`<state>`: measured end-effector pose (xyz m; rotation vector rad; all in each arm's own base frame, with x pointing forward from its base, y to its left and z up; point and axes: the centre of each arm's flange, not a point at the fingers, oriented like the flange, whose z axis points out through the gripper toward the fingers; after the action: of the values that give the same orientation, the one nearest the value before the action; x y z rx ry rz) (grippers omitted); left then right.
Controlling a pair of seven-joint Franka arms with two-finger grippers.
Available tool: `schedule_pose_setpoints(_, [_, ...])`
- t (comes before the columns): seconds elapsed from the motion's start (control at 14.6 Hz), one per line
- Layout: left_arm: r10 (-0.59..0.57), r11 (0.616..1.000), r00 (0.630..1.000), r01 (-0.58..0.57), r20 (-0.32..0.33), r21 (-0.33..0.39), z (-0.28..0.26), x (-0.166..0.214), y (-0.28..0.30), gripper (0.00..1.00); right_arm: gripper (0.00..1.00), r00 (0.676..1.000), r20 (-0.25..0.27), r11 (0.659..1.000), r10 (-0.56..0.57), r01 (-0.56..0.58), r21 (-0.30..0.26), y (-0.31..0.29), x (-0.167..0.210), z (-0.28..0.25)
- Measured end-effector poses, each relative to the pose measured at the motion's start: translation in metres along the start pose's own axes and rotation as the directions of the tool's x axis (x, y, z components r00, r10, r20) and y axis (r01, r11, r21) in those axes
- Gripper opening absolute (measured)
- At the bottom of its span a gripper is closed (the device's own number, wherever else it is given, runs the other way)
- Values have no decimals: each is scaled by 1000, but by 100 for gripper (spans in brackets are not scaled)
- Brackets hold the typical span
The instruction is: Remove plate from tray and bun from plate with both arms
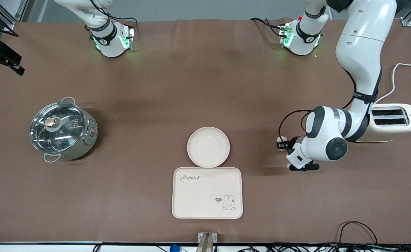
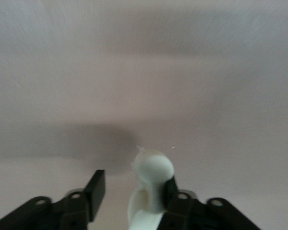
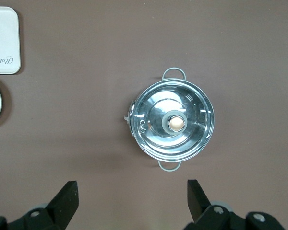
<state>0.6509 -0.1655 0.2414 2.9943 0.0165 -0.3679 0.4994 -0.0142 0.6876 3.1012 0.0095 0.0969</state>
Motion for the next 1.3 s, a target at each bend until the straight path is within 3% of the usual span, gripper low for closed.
schedule_pose_setpoints(0.14, [20, 1000, 996, -19, -86, 3, -56, 0, 7, 84, 100, 1000, -3, 1000, -30, 30, 1, 6, 0, 0])
schedule_pose_setpoints(0.27, [38, 999, 992, -36, -124, 20, -105, -13, 13, 100, 100, 999, -3, 999, -41, 41, 2, 10, 0, 0])
schedule_pose_setpoints(0.55, [53, 998, 987, -47, -150, 39, -151, -34, 16, 100, 100, 999, -10, 999, -40, 40, 2, 13, 0, -3])
schedule_pose_setpoints(0.69, [52, 998, 990, -46, -130, 48, -161, -43, 14, 100, 100, 999, -7, 999, -42, 42, 3, 12, 0, -2])
schedule_pose_setpoints(1.1, [30, 998, 998, -26, -58, 62, -134, -47, -4, 100, 100, 999, 18, 999, -45, 45, 6, 12, -2, 1])
schedule_pose_setpoints(1.3, [64, 994, 990, -53, -125, 90, -172, -53, -4, 100, 100, 999, 18, 999, -46, 46, 6, 12, -2, 0])
